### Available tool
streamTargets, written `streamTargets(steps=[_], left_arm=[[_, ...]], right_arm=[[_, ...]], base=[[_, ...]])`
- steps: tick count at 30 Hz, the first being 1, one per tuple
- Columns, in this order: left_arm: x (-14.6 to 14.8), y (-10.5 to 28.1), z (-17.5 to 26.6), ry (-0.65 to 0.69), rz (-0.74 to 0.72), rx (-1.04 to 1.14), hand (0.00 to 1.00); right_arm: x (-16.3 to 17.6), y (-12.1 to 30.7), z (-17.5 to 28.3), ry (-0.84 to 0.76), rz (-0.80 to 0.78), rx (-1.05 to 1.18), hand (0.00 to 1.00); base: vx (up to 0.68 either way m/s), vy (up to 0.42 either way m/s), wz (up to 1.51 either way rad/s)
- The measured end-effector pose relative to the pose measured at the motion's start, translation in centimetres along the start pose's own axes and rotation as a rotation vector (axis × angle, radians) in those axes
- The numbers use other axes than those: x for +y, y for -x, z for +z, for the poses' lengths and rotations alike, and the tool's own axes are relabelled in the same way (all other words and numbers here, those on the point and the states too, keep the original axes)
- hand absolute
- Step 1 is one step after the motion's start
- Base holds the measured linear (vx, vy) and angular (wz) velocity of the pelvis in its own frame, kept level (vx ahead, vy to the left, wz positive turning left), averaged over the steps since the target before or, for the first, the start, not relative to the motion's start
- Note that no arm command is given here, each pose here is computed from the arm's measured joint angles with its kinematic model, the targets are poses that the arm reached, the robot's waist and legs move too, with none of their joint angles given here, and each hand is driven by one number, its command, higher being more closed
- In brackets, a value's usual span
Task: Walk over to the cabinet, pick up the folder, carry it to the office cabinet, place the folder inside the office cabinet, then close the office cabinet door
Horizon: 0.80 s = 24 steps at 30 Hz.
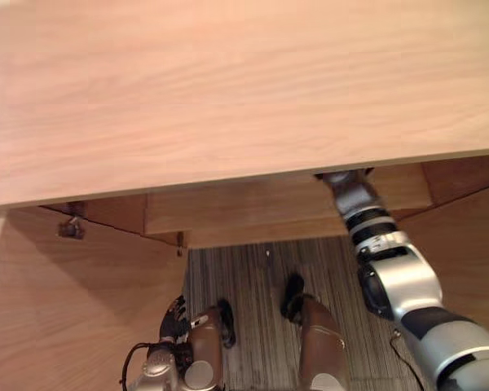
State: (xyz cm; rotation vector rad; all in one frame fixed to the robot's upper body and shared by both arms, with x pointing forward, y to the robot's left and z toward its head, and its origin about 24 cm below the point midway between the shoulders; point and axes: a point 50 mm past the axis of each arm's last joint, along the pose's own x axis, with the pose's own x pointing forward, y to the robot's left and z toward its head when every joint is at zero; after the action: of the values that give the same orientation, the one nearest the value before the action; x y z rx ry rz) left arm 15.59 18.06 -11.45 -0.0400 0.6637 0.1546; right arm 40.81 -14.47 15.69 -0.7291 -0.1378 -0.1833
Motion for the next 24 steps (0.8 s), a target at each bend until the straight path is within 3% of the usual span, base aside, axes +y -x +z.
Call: streamTargets(steps=[4, 8, 15, 24], left_arm=[[-0.2, 0.9, -2.6, -0.001, 0.004, 0.103, 0.0], [-0.3, 1.2, -4.0, -0.014, 0.014, 0.179, 0.0], [-0.2, 1.2, -4.9, 0.053, 0.075, 0.238, 0.0], [-0.9, 0.5, -4.7, 0.095, 0.084, 0.268, 0.0]], right_arm=[[8.1, 6.7, -8.1, -0.095, 0.237, 0.331, 0.0], [12.3, 14.9, -14.2, -0.288, 0.339, 0.667, 0.0], [11.8, 24.1, -20.8, -0.479, 0.26, 1.031, 0.0], [10.5, 31.8, -24.2, -0.632, 0.101, 1.287, 0.0]], base=[[0.02, -0.03, -0.07], [0.1, 0.008, -0.19], [0.08, 0.045, -0.3], [0.0, 0.049, -0.2]])
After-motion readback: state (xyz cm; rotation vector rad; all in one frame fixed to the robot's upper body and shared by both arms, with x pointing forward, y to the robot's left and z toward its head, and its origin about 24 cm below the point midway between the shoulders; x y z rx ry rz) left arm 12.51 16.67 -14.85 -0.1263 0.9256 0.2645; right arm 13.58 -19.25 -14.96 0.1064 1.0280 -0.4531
